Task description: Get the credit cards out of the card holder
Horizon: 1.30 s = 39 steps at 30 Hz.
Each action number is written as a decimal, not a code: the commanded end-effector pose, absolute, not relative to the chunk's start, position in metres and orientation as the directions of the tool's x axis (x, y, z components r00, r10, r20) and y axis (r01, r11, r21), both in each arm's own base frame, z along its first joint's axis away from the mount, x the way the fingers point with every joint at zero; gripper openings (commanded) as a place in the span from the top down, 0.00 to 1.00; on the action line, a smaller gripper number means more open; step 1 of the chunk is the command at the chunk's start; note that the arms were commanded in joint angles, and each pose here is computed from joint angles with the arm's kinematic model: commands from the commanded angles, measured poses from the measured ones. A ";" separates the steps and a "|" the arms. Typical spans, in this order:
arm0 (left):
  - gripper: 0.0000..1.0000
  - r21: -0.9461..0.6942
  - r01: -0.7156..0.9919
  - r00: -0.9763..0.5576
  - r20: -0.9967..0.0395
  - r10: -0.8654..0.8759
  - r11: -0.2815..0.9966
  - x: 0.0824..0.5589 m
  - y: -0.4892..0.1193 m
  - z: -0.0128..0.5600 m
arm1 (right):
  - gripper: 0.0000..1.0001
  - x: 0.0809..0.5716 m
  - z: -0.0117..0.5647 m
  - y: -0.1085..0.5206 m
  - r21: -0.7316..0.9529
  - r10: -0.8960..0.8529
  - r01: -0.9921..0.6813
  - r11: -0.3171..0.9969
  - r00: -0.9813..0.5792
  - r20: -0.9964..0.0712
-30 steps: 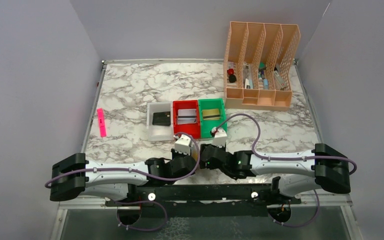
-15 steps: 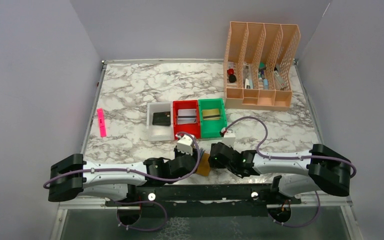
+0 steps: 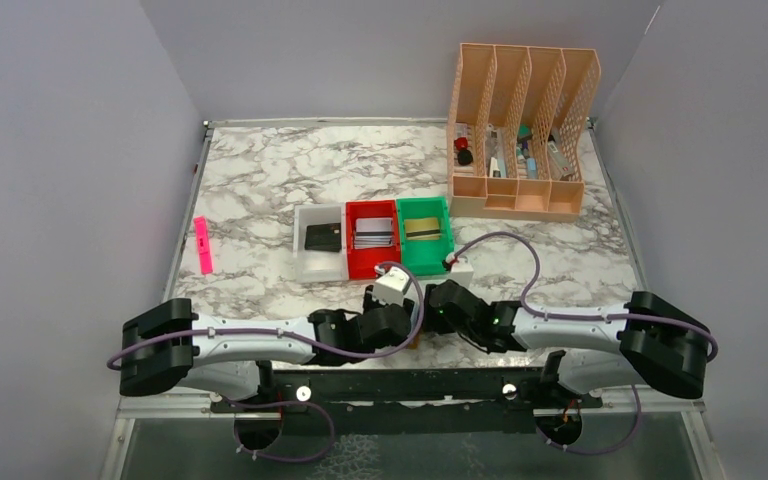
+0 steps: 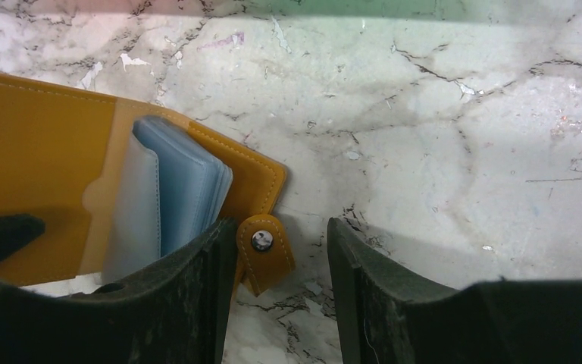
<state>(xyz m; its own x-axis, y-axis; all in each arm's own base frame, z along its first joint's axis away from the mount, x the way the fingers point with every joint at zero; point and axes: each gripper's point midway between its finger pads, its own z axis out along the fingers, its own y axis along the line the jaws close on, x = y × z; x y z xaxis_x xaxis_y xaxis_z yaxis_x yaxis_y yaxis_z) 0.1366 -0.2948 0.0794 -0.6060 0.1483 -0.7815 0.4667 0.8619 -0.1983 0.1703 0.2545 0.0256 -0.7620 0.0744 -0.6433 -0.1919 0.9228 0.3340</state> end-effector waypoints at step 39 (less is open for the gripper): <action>0.63 -0.349 0.219 -0.708 -0.700 -0.098 0.911 0.140 -0.229 0.034 | 0.43 0.156 0.069 0.305 0.559 0.017 -0.318 0.766 -0.859 -0.512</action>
